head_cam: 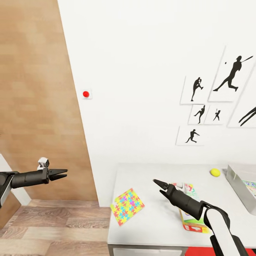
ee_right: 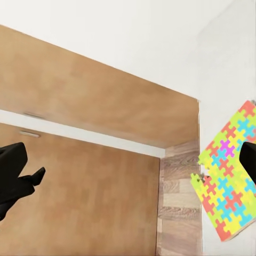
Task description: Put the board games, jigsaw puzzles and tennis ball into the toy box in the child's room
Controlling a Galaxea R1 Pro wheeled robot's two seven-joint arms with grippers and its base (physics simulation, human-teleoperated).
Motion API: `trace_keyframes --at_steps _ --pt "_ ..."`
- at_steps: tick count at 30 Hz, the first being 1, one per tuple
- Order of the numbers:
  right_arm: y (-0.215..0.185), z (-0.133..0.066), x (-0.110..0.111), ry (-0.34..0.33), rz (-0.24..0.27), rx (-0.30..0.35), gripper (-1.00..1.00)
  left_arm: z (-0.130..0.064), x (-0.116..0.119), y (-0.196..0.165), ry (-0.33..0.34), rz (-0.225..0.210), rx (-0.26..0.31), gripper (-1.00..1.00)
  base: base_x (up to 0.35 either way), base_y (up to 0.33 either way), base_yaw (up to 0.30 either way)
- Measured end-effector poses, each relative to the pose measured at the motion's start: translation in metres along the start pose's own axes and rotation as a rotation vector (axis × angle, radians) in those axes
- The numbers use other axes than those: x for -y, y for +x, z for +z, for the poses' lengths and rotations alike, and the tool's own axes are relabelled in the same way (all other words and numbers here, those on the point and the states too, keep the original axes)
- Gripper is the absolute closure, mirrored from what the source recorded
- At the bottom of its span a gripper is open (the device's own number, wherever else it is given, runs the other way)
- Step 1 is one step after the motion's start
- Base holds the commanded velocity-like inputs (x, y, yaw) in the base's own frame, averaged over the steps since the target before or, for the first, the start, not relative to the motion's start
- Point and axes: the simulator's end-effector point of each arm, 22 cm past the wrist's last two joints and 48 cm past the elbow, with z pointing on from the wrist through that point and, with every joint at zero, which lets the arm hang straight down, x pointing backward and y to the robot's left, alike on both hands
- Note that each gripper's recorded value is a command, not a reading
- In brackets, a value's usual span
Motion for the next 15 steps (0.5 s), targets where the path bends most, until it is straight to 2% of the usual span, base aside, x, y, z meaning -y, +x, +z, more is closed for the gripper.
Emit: trace_keyframes --at_steps 15 --pt "-0.0004 -0.0002 -0.0010 -0.005 0.003 0.001 -1.00 -0.0008 -0.0001 -0.0004 -0.001 0.000 0.001 -1.00 0.001 0.053 0.000"
